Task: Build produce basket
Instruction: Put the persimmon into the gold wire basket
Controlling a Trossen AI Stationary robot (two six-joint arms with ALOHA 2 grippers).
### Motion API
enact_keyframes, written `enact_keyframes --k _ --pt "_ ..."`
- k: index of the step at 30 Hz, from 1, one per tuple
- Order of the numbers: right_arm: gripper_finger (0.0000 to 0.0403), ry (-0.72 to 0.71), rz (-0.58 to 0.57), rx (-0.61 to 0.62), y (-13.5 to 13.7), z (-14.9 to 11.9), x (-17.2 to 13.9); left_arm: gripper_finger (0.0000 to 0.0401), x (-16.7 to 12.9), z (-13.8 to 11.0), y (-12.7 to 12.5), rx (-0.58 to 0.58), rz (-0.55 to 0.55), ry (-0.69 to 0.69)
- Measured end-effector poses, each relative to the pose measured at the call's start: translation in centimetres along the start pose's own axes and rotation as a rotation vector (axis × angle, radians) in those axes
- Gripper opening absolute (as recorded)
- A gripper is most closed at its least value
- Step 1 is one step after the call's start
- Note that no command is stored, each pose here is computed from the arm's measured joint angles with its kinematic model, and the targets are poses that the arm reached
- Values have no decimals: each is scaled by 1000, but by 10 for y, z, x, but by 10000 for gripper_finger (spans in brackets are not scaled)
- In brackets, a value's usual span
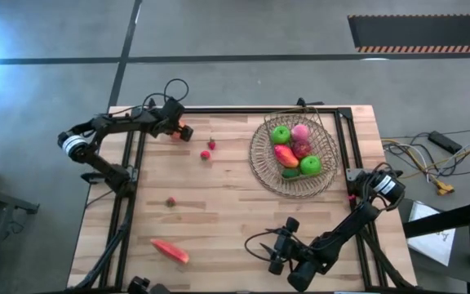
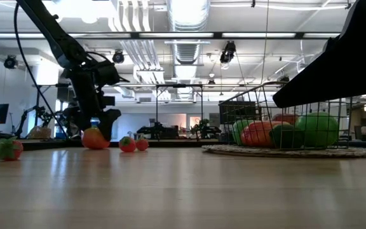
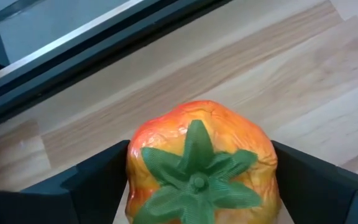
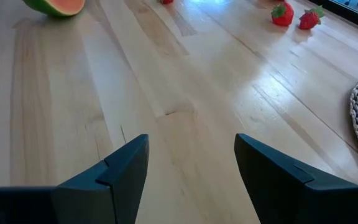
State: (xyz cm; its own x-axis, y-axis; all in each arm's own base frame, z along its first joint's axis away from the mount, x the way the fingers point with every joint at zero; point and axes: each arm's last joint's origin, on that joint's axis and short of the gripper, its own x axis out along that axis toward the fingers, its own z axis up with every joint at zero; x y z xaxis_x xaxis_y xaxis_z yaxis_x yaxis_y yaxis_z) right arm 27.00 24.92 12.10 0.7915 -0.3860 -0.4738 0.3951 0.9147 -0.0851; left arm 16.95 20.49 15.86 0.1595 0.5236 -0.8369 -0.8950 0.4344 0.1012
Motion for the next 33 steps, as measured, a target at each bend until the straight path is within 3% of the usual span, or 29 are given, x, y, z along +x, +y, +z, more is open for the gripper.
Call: enact_keyframes --k 11,18,24,33 --pt "228 -23 10 -19 3 -2 -9 340 -14 -3 -11 108 -69 -6" --pt "228 -46 49 0 4 6 -27 316 -43 0 -38 202 -168 -87" --pt "228 -74 70 -4 3 17 -40 314 -73 -6 -84 356 -337 -151" --pt "228 -72 102 15 1 19 -58 313 -133 -38 -185 643 -619 -265"
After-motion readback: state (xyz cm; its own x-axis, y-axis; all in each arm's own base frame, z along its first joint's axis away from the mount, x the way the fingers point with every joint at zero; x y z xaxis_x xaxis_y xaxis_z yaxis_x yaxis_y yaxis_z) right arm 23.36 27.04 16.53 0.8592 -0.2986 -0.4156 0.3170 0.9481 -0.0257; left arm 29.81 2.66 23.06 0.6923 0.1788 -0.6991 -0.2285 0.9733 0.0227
